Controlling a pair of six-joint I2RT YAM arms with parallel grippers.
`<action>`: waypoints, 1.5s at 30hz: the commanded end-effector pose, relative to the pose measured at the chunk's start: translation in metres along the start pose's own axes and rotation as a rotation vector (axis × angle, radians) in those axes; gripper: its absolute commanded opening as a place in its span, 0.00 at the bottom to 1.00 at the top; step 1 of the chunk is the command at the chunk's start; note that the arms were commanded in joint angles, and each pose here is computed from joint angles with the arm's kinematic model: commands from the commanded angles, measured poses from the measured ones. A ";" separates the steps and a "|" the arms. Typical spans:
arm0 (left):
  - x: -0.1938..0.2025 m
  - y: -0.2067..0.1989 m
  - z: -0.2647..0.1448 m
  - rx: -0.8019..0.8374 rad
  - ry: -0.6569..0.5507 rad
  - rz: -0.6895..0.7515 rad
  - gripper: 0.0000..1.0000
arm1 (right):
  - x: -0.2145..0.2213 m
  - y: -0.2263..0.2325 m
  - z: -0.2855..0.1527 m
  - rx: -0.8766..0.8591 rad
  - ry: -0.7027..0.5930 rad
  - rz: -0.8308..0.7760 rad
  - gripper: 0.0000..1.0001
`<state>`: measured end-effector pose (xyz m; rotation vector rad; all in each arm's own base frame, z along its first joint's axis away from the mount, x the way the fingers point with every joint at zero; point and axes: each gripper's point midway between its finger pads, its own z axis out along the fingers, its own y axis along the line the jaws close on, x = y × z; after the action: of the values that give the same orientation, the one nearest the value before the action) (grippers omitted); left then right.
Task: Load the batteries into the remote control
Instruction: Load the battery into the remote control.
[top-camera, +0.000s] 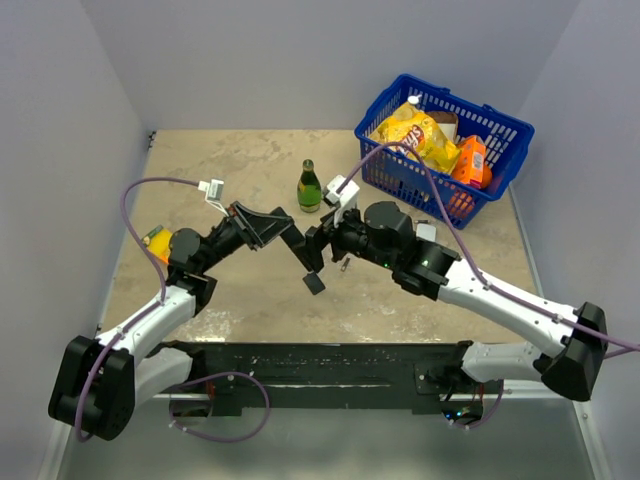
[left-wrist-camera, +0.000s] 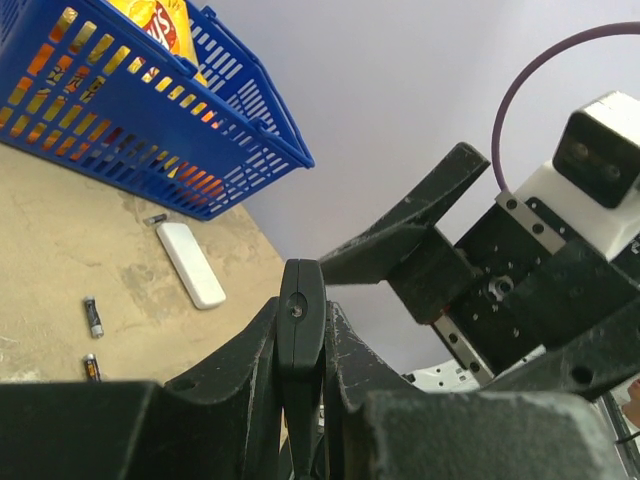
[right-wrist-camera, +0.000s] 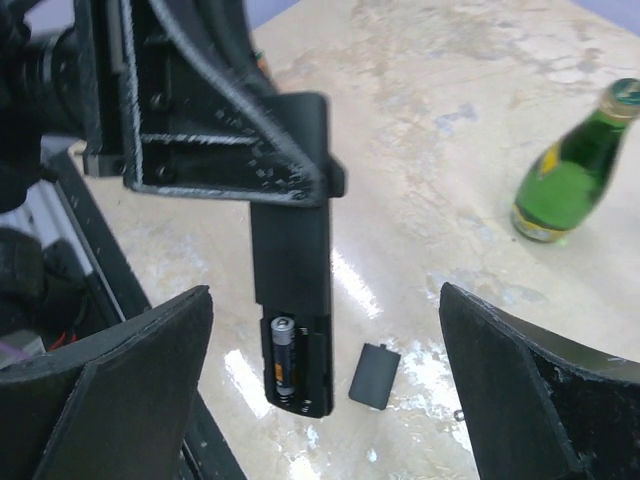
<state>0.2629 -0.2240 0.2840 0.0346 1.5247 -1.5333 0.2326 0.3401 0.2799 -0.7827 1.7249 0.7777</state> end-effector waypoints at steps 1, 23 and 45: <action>-0.013 -0.026 0.005 0.091 -0.017 0.065 0.00 | -0.034 -0.027 -0.024 0.186 -0.134 0.135 0.98; -0.017 -0.051 0.002 0.205 -0.034 0.101 0.00 | 0.001 -0.011 -0.016 0.057 -0.191 0.526 0.96; -0.013 0.001 0.009 -0.070 0.028 0.098 0.00 | -0.002 -0.011 -0.029 0.028 0.007 0.119 0.60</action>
<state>0.2676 -0.2273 0.2830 0.0614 1.5675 -1.5094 0.2360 0.3074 0.2814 -0.4505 1.8136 0.8783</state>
